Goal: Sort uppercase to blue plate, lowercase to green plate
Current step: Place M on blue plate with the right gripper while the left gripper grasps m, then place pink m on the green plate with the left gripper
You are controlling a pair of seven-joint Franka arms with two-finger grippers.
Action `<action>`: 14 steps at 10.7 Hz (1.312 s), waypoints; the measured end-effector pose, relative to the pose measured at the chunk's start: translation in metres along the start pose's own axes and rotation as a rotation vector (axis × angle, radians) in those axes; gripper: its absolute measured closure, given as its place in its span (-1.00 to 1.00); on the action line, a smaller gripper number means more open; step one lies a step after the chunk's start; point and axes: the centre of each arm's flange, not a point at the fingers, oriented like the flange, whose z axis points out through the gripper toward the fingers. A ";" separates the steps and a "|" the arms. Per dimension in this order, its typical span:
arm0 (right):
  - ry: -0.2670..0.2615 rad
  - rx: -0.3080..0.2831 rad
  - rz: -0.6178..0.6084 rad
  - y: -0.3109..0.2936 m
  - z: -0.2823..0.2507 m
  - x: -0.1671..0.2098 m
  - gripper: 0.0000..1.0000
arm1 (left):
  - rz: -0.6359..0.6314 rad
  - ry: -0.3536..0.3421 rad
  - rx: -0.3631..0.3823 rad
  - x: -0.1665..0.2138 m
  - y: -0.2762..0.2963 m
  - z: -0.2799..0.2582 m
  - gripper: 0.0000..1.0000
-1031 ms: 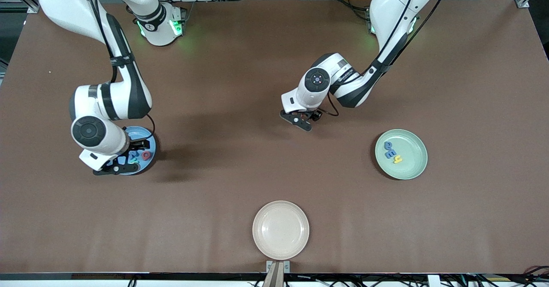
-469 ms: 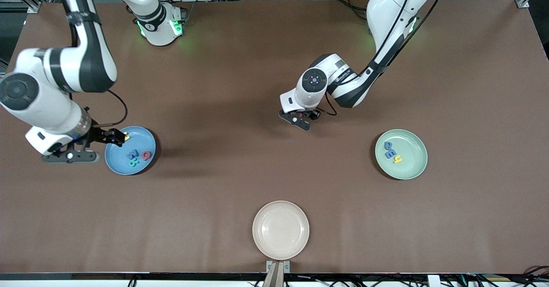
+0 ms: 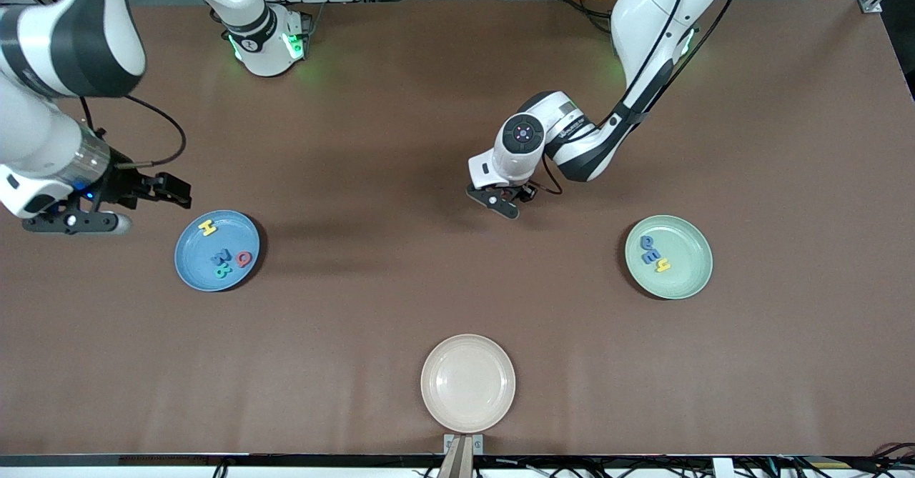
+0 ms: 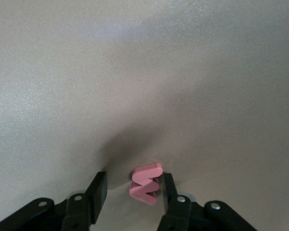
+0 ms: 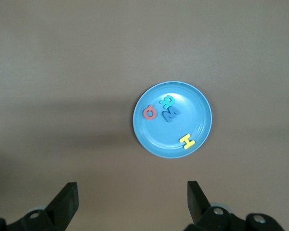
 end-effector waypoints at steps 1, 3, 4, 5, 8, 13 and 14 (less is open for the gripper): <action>0.009 0.002 -0.015 -0.001 -0.021 -0.001 -1.00 | 0.000 0.000 0.000 0.000 0.000 0.000 -0.06; 0.043 0.005 -0.056 -0.003 -0.061 -0.004 -1.00 | -0.001 -0.002 0.001 -0.001 0.003 0.002 0.06; 0.052 0.007 -0.067 -0.004 -0.079 -0.007 -1.00 | 0.002 -0.001 0.006 -0.001 0.006 0.002 0.14; 0.054 0.009 -0.074 -0.007 -0.093 -0.011 -1.00 | 0.008 0.004 0.016 -0.001 0.007 0.001 0.44; 0.077 0.016 -0.094 -0.015 -0.117 -0.017 -1.00 | -0.030 0.032 0.048 0.003 0.003 -0.004 0.47; 0.061 0.029 -0.111 -0.016 -0.129 -0.024 -1.00 | -0.097 0.165 0.055 0.028 -0.151 -0.114 0.47; 0.052 0.026 -0.111 -0.015 -0.129 -0.027 -1.00 | -0.079 0.174 0.077 0.025 -0.190 -0.128 0.47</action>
